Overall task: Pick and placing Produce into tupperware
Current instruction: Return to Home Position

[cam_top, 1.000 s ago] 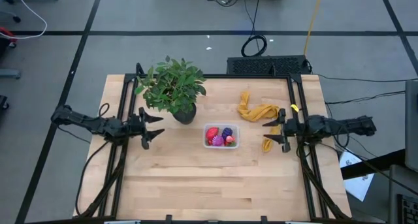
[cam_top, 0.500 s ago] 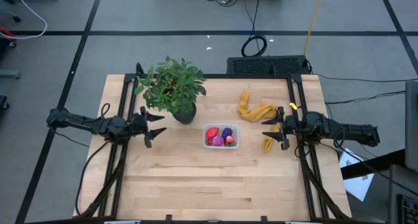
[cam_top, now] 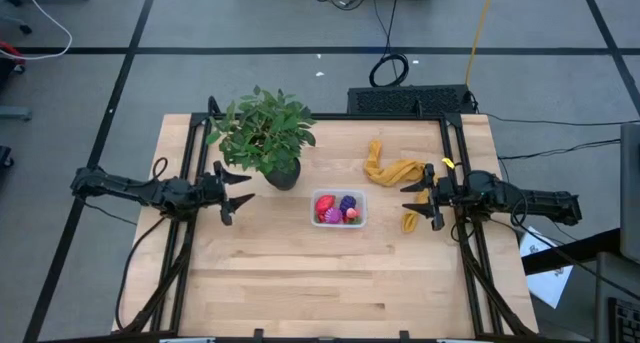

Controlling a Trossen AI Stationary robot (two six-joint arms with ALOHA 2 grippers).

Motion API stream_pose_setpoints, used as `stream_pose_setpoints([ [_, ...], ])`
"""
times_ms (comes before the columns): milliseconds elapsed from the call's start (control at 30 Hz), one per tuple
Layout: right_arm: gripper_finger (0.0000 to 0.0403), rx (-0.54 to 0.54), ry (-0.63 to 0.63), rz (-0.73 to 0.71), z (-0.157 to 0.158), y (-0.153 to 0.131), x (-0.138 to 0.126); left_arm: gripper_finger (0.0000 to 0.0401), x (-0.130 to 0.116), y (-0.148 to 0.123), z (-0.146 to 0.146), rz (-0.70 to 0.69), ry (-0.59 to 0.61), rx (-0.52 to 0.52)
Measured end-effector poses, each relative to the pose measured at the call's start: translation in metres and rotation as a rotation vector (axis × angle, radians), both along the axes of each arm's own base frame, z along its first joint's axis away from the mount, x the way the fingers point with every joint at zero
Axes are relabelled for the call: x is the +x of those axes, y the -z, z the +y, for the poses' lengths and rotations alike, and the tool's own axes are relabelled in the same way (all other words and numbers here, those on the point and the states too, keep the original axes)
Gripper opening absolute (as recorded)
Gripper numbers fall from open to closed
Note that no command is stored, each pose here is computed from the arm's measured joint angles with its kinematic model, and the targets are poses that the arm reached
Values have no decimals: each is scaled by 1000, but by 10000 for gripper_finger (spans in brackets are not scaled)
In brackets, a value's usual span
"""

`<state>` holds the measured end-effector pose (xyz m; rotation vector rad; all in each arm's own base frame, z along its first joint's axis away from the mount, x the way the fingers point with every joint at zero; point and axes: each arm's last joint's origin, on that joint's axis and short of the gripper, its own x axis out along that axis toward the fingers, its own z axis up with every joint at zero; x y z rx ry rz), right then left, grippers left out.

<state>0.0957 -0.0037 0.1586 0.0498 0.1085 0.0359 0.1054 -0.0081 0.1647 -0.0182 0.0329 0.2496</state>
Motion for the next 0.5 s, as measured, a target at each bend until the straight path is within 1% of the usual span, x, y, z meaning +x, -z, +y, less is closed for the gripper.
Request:
stream_pose_setpoints([
  [100, 197, -3, -1, -3, 0, 0, 0, 258, 1, 1, 1, 7, 39, -9],
  [267, 197, -1, -3, -3, 0, 0, 0, 257, 1, 5, 8, 36, 24, -53],
  [400, 197, -1, -26, -7, 1, -1, 0, 257, 2, 4, 12, 35, 75, -65],
  [500, 197, -2, -26, -7, 1, -1, 0, 257, 2, 4, 14, 34, 78, -71],
])
